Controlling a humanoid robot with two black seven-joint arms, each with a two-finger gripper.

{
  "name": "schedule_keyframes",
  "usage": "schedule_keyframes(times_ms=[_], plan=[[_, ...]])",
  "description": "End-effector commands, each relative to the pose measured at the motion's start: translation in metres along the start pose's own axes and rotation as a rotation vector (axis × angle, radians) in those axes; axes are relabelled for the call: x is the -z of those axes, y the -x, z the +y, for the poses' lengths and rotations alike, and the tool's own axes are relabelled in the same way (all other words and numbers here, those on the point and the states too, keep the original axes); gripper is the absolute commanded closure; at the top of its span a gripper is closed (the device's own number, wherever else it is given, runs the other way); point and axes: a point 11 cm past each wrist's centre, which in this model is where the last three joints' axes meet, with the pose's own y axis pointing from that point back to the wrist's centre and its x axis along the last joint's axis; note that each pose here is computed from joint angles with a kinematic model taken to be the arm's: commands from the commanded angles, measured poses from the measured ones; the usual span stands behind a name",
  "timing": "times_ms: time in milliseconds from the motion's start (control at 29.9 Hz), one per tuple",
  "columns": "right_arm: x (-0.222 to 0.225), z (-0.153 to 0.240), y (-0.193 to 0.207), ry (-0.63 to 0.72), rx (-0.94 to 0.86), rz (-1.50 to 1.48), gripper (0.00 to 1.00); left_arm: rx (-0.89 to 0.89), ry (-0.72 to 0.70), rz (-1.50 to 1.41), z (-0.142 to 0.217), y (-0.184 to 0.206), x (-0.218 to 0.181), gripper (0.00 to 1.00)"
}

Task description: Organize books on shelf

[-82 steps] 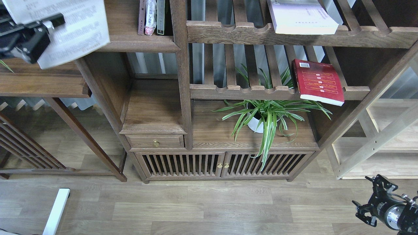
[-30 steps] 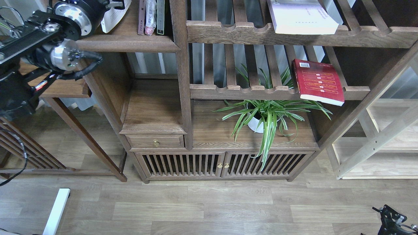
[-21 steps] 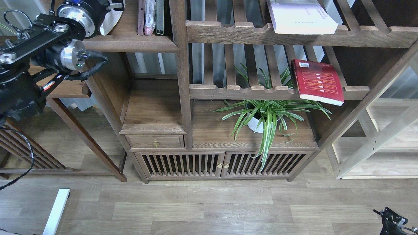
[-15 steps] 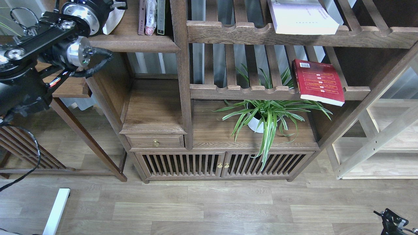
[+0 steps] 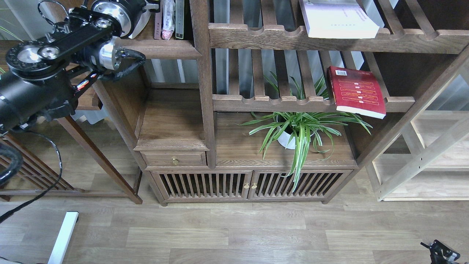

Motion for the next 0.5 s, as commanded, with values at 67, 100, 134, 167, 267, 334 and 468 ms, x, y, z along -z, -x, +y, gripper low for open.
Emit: schedule_keyframes(times_ms=[67,100,134,167,267,334,468], plan=[[0.0,0.0,-0.001,0.001,-0.002,0.0,0.0,-0.006,-0.011,0.0,-0.003,0.004,0.004,1.0],[0.0,0.0,-0.001,0.0,-0.003,0.001,0.0,-0.008,-0.013,0.0,-0.003,0.005,0.004,1.0],[0.001,0.0,-0.001,-0.001,-0.002,0.0,0.0,-0.012,-0.016,0.0,-0.004,0.005,0.005,1.0],[0.0,-0.001,-0.002,-0.001,-0.005,0.0,0.0,-0.015,-0.017,0.0,-0.005,0.005,0.006,1.0],[0.001,-0.001,-0.002,-0.002,-0.003,0.0,0.0,-0.011,-0.021,0.004,-0.006,0.01,0.007,1.0],[0.0,0.0,-0.002,-0.001,-0.004,0.001,0.0,-0.006,-0.02,0.004,-0.006,0.014,0.006,1.0],[0.0,0.0,-0.001,0.0,-0.002,0.002,0.0,-0.009,-0.016,0.007,-0.006,0.013,0.004,1.0]])
